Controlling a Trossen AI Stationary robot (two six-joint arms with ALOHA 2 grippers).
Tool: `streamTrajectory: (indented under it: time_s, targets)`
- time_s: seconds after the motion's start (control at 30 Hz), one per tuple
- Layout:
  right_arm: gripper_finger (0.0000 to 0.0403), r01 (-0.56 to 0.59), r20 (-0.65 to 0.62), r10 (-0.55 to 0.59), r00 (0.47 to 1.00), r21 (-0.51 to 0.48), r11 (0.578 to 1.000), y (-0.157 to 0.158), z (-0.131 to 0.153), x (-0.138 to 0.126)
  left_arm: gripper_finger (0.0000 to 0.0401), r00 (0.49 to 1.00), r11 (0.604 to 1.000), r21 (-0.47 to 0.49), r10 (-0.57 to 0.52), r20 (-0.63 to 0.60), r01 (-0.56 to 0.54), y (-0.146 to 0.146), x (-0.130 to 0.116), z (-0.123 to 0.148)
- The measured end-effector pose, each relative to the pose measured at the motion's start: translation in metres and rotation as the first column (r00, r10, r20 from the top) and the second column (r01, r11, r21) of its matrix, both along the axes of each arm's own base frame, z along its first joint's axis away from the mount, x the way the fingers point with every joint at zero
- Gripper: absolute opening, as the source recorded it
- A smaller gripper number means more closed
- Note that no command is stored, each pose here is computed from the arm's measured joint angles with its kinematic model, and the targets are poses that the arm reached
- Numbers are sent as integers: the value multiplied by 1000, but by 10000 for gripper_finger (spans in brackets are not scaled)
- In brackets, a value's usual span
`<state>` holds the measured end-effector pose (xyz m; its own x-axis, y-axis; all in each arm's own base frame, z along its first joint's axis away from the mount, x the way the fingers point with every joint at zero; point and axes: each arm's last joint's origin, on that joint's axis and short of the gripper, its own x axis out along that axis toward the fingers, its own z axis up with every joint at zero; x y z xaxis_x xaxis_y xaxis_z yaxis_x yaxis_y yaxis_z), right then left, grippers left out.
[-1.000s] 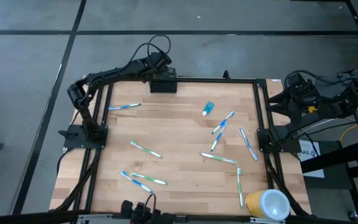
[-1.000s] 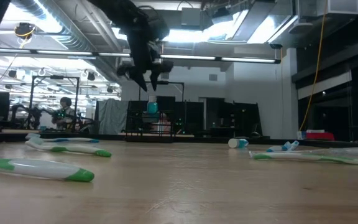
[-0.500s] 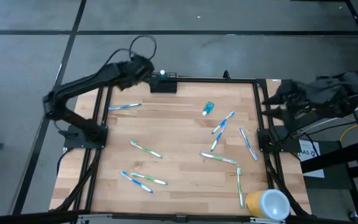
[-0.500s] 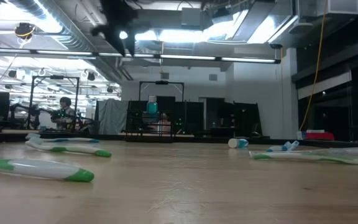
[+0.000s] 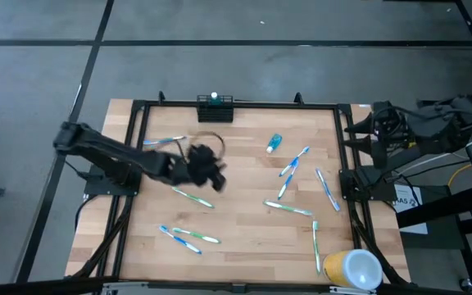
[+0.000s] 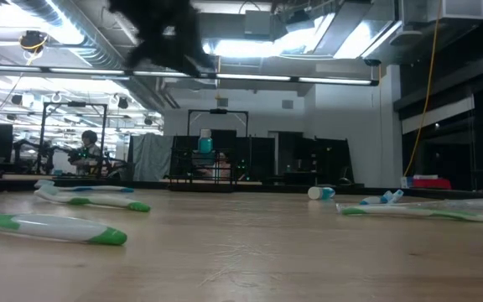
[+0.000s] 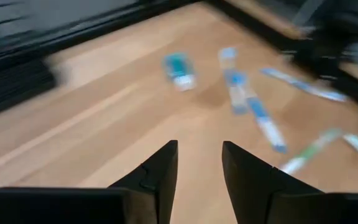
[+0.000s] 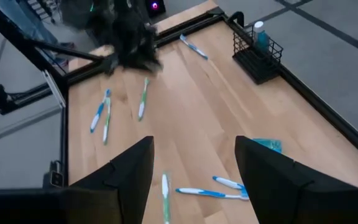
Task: Pick & Place toothbrushing station
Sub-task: Put the blue mouthwash bottle into the black wire organizer
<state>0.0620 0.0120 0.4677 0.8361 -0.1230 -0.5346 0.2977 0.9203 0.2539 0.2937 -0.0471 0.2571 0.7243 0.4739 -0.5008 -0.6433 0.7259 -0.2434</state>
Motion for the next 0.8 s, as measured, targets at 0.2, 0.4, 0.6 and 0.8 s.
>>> streamTrajectory:
  time_s: [0.2,0.4,0.6,0.8]
  targets:
    - [228,-40,-10,40,999,12,999,1,0,-1,116,999,992,122,16,-36,-11,-6,53,-44]
    - [228,-57,-15,57,998,11,998,1,-1,-1,137,998,998,69,0,-57,4,16,107,-74]
    - [228,-78,-25,79,997,25,997,2,-1,-1,172,993,994,12,107,-51,-107,37,150,-85]
    - [228,-93,-37,94,995,28,995,2,-2,-2,182,975,977,-51,200,-100,-206,59,181,-109]
